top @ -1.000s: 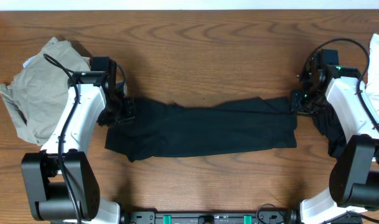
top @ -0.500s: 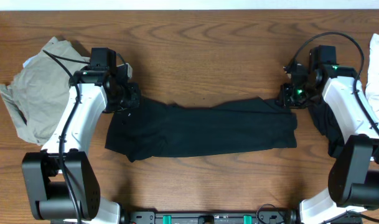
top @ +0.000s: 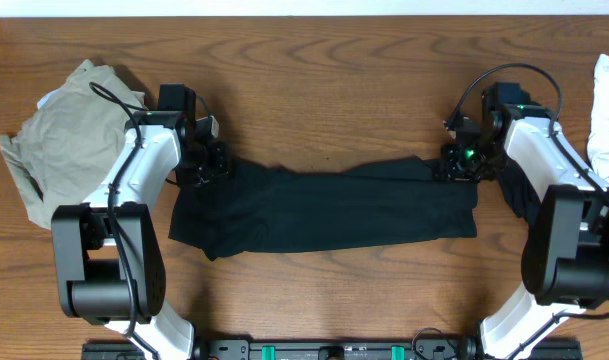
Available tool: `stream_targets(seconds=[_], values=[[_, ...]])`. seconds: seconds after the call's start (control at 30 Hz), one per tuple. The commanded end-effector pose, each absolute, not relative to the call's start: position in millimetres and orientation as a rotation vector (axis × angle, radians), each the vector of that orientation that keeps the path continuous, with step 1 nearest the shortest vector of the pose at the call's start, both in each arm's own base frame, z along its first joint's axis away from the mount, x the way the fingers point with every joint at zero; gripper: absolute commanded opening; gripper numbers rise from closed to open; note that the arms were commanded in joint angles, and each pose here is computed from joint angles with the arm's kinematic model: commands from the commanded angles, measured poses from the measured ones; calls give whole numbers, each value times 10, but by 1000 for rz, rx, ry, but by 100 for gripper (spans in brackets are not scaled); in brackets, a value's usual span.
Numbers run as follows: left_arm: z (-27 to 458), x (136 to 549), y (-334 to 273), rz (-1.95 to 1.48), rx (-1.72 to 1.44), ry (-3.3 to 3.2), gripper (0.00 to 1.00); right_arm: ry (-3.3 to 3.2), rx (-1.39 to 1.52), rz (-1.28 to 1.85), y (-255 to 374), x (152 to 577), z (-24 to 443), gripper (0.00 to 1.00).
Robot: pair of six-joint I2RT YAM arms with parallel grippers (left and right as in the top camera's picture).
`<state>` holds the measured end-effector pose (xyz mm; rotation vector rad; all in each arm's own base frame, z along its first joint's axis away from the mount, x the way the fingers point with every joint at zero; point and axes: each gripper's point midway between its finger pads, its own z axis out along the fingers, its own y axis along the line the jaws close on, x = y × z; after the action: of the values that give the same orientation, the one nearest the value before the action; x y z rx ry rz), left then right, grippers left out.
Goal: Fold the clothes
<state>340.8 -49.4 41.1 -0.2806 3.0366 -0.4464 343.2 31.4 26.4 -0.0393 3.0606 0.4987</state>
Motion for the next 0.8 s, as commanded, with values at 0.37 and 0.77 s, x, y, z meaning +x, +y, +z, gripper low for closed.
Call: stream_targets(seconds=[0.37, 0.77], values=[[309, 3292, -516, -461, -294, 3083, 44, 3186, -32, 562, 371, 3163, -76, 15], [296, 3247, -520, -465, -300, 3104, 14, 3186, -32, 562, 371, 3164, -76, 14]])
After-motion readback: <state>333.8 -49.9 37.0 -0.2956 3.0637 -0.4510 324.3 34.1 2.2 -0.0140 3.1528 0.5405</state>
